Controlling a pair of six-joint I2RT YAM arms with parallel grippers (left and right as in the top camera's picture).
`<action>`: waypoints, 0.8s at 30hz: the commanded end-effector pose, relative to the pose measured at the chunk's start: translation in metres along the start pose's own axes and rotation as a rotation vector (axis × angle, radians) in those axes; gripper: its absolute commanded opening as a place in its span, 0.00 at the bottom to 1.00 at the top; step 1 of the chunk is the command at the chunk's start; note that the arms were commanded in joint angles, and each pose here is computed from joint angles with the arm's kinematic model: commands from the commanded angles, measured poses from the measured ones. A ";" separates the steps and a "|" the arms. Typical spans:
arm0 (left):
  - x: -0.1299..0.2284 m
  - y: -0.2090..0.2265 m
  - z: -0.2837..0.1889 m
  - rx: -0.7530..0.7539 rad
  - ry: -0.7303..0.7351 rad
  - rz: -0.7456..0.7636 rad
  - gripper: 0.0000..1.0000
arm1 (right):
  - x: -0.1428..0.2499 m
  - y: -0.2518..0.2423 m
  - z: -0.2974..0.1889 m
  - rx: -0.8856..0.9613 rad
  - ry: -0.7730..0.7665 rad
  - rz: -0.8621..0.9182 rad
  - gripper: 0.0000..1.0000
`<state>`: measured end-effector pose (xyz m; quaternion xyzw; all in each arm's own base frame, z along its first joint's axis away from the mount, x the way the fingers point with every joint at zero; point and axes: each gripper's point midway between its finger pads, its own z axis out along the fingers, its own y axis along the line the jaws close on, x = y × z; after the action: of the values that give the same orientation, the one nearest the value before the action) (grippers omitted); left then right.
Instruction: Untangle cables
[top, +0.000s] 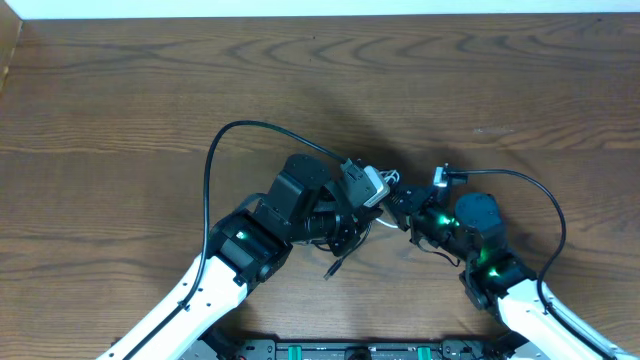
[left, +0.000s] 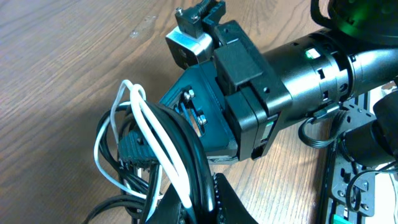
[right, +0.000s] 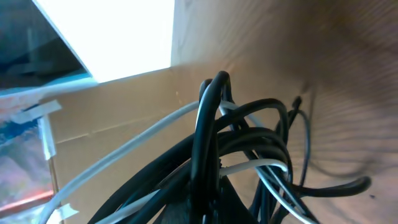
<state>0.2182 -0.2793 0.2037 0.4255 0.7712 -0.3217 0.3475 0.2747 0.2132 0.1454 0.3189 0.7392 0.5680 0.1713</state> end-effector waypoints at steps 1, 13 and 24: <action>-0.005 0.005 -0.002 -0.032 -0.013 0.008 0.07 | 0.002 -0.006 0.002 0.023 0.010 -0.085 0.02; -0.002 0.076 -0.020 -0.415 -0.047 -0.253 0.07 | 0.000 -0.045 -0.014 0.193 0.015 -0.135 0.01; 0.006 0.133 -0.062 -0.828 -0.106 -0.365 0.07 | -0.052 -0.064 -0.087 0.327 -0.223 -0.170 0.01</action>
<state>0.2888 -0.2169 0.1916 0.1860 0.8792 -0.1588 0.4088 0.2371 0.1461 0.1201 0.3077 0.8142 0.4540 0.1904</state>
